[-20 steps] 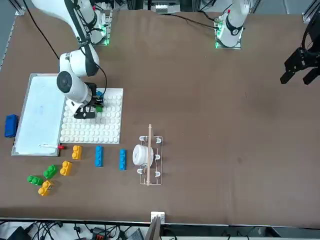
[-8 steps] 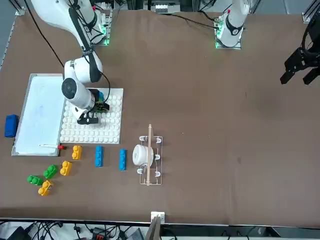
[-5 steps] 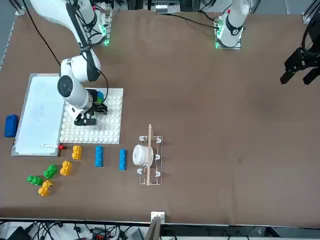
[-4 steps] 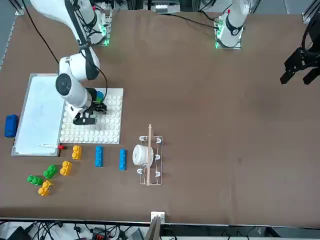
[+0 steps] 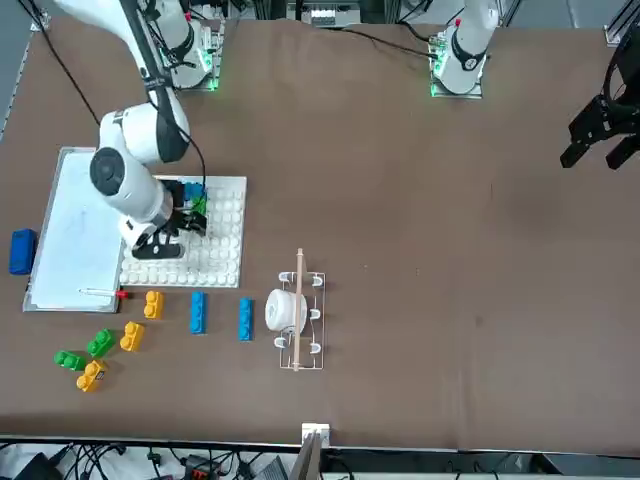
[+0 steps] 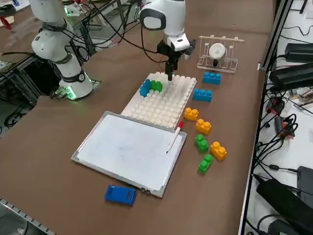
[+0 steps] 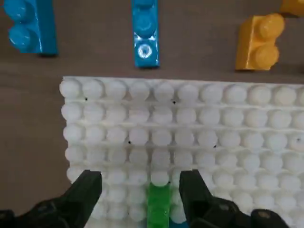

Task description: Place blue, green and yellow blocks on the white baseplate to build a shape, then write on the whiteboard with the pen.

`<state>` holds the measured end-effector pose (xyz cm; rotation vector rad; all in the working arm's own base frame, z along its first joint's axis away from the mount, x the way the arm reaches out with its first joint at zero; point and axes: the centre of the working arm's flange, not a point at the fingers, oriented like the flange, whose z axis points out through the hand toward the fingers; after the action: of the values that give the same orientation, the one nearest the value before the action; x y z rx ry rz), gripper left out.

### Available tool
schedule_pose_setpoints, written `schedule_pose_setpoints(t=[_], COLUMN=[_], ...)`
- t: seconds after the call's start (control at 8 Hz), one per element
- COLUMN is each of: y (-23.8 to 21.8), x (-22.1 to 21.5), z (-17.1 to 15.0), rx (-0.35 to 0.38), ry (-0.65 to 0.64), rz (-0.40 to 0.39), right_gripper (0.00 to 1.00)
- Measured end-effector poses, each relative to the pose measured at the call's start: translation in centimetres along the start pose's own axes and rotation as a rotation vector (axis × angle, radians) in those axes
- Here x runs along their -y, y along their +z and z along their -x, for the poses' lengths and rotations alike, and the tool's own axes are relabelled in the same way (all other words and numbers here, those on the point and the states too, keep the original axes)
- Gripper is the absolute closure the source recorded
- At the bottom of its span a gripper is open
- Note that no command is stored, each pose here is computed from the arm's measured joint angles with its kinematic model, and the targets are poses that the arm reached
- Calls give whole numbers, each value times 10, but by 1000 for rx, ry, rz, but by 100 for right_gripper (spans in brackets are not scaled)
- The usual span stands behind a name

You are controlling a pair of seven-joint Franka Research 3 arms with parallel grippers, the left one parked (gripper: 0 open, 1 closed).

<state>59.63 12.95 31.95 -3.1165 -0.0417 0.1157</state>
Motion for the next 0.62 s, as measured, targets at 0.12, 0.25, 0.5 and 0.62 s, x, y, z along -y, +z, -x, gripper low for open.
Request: schedule_pose_setpoints(t=[0.12,0.25,0.5,0.62], y=[-4,1,29,46], x=[-1,-3,-4,-4], z=[-19,-38,-71,-85], rx=[2,7,25,40], ry=[7,14,22,25], rz=[-1,0,2,5], right_gripper=[0,0,0,0])
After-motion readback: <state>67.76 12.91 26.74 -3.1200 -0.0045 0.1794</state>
